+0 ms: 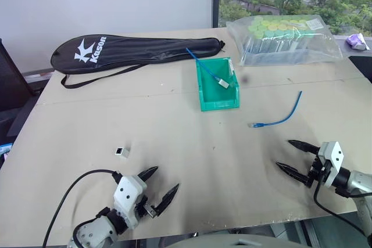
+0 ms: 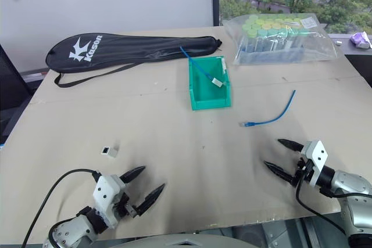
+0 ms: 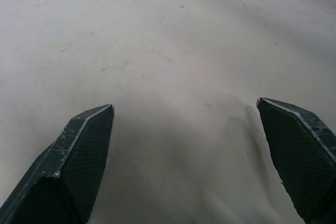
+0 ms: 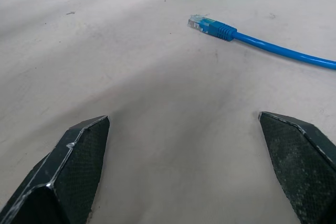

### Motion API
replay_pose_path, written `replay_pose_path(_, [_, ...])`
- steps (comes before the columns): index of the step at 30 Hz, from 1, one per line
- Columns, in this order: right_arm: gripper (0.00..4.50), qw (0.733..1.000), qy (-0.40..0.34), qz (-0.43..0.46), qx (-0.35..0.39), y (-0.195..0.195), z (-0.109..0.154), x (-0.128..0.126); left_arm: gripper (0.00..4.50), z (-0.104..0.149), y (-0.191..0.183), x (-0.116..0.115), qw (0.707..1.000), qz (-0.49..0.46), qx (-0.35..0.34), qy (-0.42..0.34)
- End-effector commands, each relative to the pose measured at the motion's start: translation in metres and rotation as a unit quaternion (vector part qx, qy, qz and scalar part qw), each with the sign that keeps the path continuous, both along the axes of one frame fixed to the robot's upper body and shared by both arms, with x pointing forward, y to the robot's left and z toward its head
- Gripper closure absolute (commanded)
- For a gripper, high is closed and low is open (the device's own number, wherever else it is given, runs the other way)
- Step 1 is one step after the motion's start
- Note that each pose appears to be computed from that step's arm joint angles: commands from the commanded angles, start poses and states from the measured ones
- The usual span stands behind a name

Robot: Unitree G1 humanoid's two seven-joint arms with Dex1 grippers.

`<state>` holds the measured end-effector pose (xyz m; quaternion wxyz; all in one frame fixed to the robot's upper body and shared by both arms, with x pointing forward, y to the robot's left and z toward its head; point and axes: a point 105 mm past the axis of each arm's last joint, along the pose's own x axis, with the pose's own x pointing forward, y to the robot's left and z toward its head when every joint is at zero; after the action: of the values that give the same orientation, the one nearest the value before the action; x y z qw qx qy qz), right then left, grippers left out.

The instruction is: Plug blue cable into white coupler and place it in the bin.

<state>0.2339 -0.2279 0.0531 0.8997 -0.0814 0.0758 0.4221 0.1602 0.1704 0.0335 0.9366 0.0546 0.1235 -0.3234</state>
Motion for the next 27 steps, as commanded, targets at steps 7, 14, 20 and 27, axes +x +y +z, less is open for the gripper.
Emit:
replay_pose_path(7, [0.0,1.0,0.019,0.001,-0.004,-0.003,-0.01,-0.005,0.04,-0.013,-0.004,-0.007,0.999,-0.008,0.001,0.047])
replay_pose_path(14, [0.0,1.0,0.017,0.0,-0.007,-0.005,-0.011,-0.003,0.04,-0.012,-0.004,-0.002,0.999,-0.016,0.001,0.04])
replay_pose_path(20, [0.0,1.0,0.01,0.006,-0.011,-0.005,-0.006,0.002,0.04,-0.008,-0.003,0.002,0.999,-0.031,0.007,0.03])
replay_pose_path(27, [0.0,0.997,-0.034,0.048,-0.051,0.015,0.037,0.044,0.04,0.046,-0.022,0.021,0.99,-0.14,0.003,-0.007])
